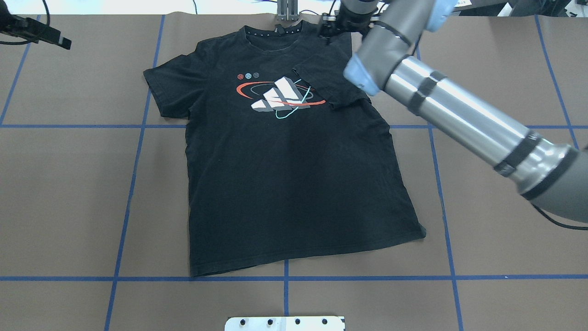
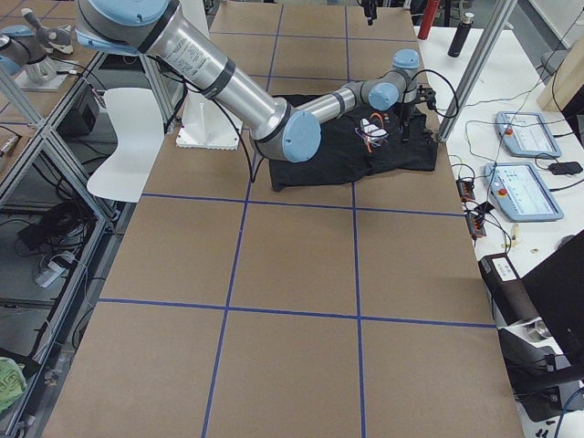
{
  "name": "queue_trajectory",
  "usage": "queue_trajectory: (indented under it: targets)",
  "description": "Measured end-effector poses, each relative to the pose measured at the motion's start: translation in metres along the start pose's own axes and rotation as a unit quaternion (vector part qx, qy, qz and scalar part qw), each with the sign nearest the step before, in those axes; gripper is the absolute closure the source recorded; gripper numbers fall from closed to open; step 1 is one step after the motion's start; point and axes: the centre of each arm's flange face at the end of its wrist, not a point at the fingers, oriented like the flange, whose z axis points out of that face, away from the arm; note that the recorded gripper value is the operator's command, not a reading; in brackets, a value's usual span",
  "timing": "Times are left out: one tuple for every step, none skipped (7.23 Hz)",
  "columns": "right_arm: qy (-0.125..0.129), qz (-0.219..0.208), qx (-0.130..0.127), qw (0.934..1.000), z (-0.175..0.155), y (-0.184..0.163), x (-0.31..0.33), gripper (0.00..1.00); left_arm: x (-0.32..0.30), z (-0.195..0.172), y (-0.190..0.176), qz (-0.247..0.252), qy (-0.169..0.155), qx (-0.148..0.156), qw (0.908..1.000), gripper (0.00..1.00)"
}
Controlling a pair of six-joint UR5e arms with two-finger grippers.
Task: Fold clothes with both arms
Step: 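Lift the right gripper away while the left arm moves toward the shirt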
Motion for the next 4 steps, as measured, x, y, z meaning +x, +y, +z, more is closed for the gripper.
queue_trajectory:
  targets:
    - [0.001,-0.023,-0.01,0.9997,-0.008,0.009,0.047,0.02,0.009,0.02,-0.004,-0.023,-0.008,0.018,0.9995,0.0]
    - [-0.002,-0.045,-0.017,0.9988,-0.017,0.02,0.101,0.02,0.018,0.043,-0.007,-0.045,-0.013,0.034,0.9983,0.0]
    - [-0.006,-0.064,-0.021,0.9977,-0.026,0.032,0.155,0.02,0.03,0.068,-0.009,-0.06,-0.021,0.045,0.9969,0.0]
    - [-0.01,-0.077,-0.024,0.9967,-0.036,0.046,0.206,0.02,0.042,0.096,-0.01,-0.067,-0.033,0.057,0.9956,0.0]
